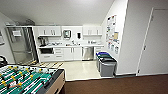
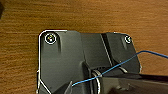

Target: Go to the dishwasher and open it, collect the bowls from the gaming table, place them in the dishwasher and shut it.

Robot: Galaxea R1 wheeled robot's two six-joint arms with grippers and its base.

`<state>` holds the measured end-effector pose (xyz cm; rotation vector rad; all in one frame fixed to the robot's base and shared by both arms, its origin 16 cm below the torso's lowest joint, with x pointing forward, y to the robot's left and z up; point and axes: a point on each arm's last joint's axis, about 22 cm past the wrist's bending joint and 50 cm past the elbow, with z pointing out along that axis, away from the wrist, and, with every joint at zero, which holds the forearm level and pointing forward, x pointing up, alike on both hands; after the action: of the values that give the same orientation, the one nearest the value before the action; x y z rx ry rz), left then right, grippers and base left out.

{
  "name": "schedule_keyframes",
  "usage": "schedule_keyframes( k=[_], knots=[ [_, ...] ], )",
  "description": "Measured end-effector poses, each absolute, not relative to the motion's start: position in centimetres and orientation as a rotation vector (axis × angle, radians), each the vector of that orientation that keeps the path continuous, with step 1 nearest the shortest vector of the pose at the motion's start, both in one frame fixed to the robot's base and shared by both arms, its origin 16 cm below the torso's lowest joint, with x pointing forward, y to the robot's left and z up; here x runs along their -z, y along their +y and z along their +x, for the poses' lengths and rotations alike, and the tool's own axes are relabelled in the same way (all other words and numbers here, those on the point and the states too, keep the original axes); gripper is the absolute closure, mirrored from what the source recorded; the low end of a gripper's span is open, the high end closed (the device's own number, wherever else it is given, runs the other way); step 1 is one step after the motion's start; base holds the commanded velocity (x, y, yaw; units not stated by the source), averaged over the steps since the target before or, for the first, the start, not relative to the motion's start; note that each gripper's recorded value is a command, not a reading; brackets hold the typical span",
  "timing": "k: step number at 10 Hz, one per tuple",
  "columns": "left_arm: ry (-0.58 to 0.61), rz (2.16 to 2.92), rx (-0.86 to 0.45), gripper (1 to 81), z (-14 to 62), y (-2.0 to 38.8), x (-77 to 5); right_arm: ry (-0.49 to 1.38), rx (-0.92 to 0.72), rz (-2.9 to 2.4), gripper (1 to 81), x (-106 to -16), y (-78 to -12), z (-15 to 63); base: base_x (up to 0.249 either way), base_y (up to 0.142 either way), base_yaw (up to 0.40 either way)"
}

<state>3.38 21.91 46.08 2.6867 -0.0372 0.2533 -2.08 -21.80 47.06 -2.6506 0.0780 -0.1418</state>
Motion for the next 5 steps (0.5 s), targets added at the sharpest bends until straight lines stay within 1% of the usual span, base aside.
schedule_keyframes(
  k=[5],
  knots=[
    [-0.037,2.687,-0.253,1.0,3.38,21.94,-46.07,0.066,0.143,-2.65,1.0,-47.03,-21.63,-2.25,0.277,0.0,0.0]
  ],
)
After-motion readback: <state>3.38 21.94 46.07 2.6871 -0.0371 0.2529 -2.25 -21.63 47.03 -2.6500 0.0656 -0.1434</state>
